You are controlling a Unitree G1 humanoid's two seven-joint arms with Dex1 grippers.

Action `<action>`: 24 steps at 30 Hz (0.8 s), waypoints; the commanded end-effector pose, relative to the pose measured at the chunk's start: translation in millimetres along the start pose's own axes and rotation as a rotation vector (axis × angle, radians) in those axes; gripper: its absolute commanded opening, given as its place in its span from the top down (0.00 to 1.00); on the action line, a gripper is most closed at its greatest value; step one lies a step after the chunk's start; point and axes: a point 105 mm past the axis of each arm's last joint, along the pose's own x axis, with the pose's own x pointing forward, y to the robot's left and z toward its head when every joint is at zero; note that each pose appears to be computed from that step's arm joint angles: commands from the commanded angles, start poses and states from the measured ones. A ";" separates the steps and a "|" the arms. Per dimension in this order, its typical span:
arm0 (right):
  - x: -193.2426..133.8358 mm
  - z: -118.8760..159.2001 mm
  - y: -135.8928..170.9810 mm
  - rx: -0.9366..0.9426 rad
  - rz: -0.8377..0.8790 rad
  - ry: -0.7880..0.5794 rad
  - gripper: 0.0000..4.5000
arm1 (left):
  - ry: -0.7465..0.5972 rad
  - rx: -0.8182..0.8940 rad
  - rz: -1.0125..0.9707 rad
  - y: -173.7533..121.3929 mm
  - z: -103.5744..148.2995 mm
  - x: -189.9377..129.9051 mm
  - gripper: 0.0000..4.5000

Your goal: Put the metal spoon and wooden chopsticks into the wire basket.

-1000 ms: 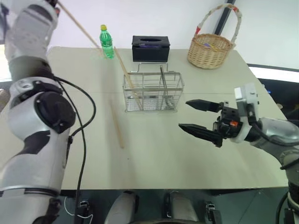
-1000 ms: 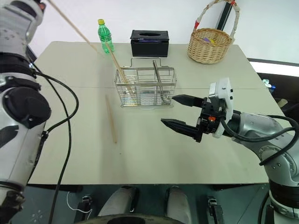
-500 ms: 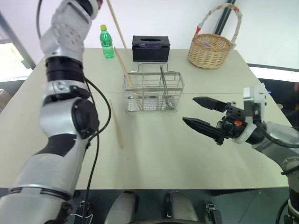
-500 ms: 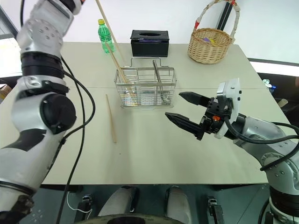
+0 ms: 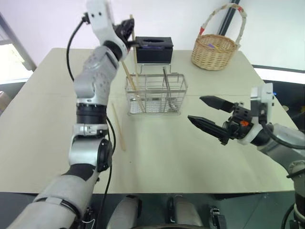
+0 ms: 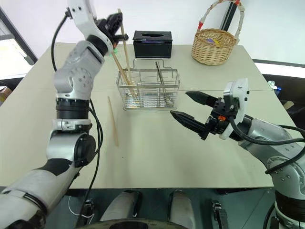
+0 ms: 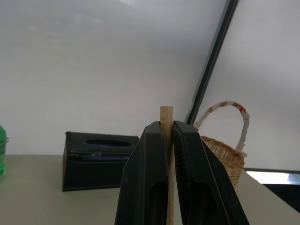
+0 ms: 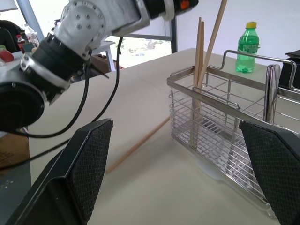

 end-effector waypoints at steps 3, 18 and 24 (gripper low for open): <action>1.0 13.0 -4.2 -0.029 -0.010 -0.048 0.00 | -0.042 0.003 -0.014 -8.7 12.1 -6.7 0.80; 8.6 11.1 -9.7 -0.056 0.030 -0.011 0.00 | -0.156 -0.079 0.039 15.8 107.6 -10.4 0.09; 4.8 3.9 -3.5 -0.107 0.088 0.058 0.00 | 0.074 -0.098 0.312 89.4 116.5 -19.6 0.09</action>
